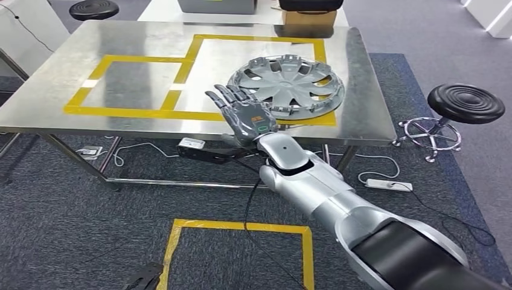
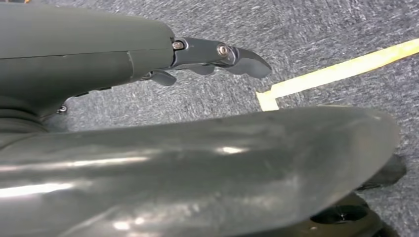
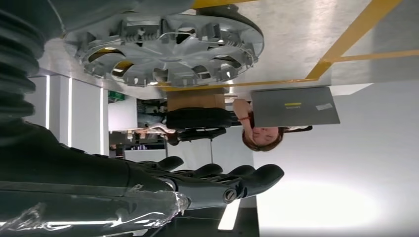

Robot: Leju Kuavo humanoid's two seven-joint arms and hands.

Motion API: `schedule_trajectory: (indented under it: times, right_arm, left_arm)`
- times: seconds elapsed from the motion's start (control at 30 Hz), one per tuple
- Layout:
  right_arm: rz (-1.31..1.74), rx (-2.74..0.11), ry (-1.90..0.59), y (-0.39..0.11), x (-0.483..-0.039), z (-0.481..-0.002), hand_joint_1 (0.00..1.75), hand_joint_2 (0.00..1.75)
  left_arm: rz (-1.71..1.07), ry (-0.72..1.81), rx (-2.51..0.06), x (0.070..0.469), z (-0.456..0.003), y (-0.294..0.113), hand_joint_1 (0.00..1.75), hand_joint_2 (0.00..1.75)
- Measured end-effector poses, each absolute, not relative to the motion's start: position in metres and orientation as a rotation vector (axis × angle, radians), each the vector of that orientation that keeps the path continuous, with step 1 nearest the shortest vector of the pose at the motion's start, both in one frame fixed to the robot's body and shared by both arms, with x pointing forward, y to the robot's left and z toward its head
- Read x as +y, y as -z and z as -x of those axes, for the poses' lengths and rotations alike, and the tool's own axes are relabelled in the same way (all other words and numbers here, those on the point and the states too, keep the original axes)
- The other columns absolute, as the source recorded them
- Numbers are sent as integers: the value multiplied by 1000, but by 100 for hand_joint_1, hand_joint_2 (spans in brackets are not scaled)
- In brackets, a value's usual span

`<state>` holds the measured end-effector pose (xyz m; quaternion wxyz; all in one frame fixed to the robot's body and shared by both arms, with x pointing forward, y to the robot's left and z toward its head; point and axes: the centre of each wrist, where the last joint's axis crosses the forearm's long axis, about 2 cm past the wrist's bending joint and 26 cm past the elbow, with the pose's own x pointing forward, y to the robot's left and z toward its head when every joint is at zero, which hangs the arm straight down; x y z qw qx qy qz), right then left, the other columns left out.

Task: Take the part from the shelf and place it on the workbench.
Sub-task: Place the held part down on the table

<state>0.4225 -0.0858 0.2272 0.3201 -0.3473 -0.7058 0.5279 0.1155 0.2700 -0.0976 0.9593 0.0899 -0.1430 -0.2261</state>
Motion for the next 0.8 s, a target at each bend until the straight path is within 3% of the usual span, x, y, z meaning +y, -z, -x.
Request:
schedule_trajectory:
  times: [0.3, 0.5, 0.63, 0.8]
  right_arm:
    - [742, -1850, -1283, -210, -92, -418, 0, 175]
    - [451, -1679, -919, -129, -145, -397, 0, 175]
    - [373, -1480, -685, -59, -189, -356, 0, 175]
    - [379, -1331, -590, -31, -210, -335, 0, 175]
  left_arm:
    - [-182, 455, -295, 271, -113, 98, 0, 0]
    - [-192, 446, -297, 272, -105, 100, 0, 0]
    - [-194, 443, -282, 272, -93, 103, 0, 0]
    - [-192, 441, -277, 271, -90, 103, 0, 0]
